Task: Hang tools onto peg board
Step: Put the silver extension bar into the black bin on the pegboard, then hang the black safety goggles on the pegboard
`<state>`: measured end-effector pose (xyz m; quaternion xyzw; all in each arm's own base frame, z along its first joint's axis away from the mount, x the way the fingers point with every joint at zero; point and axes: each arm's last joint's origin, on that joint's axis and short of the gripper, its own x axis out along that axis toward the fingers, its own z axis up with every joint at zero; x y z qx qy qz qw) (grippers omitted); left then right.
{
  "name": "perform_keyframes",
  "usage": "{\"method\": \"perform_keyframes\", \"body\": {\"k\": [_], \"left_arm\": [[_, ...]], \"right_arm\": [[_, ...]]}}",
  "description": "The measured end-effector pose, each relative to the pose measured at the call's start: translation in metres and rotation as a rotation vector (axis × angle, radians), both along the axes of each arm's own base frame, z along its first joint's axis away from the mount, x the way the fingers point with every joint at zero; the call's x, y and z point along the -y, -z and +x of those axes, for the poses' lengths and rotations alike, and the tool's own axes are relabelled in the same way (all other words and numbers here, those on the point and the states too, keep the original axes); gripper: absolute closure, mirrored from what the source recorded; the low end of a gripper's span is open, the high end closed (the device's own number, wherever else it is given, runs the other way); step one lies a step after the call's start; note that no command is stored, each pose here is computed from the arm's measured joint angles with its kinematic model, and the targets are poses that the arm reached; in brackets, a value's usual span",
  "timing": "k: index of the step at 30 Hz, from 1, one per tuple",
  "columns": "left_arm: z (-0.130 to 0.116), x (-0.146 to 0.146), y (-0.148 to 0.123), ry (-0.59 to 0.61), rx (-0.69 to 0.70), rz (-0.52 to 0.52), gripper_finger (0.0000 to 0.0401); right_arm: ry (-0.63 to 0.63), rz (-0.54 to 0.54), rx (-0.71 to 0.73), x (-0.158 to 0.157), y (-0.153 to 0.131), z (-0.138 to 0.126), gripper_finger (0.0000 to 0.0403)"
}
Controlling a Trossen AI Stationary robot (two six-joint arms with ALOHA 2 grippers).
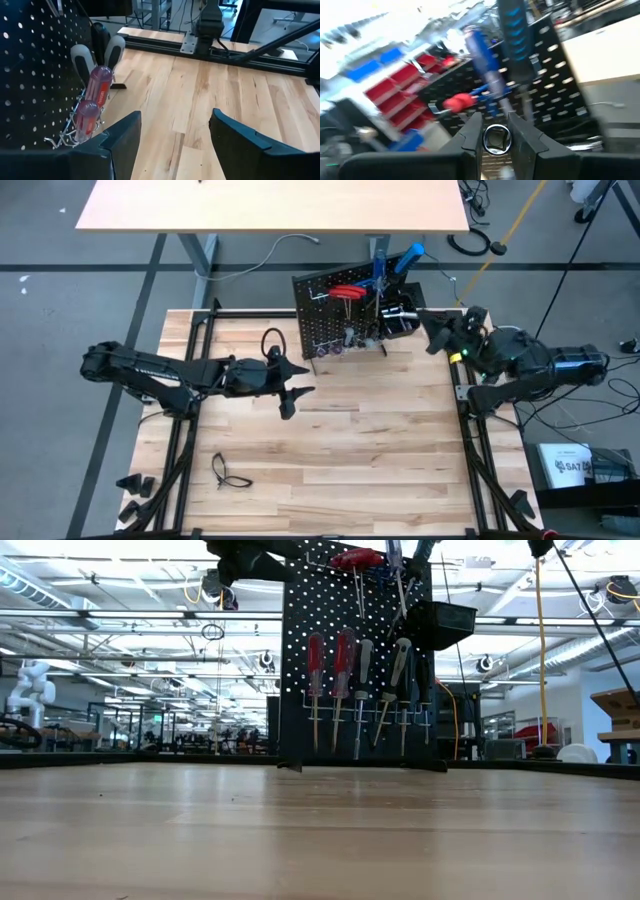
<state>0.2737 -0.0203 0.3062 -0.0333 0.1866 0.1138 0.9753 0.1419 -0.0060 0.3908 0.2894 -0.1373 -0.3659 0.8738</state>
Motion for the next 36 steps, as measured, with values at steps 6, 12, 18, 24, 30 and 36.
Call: {"method": "perform_keyframes", "body": {"k": [6,12,18,24,30,36], "left_arm": [[0.000,0.000,-0.001,-0.013,0.011,0.004,0.0166],[0.000,0.000,-0.001,-0.027,0.017,-0.018,0.0166],[0.000,0.000,-0.001,-0.042,0.023,-0.059,0.0166],[0.000,0.000,0.000,-0.042,0.024,-0.067,0.0166],[0.000,0.000,0.000,-0.037,0.023,-0.068,0.0166],[0.000,0.000,0.000,-0.037,0.023,-0.068,0.0166]], "right_arm": [[0.100,0.009,-0.208,0.016,0.001,0.005,0.0349],[0.105,0.039,-0.306,0.030,0.014,0.026,0.0349],[0.164,0.043,-0.369,0.045,0.022,0.039,0.0349],[0.134,0.053,-0.405,0.056,0.028,0.049,0.0349],[0.108,0.022,-0.438,0.064,0.030,0.056,0.0303],[0.127,0.013,-0.443,0.066,0.028,0.052,0.0212]]}}
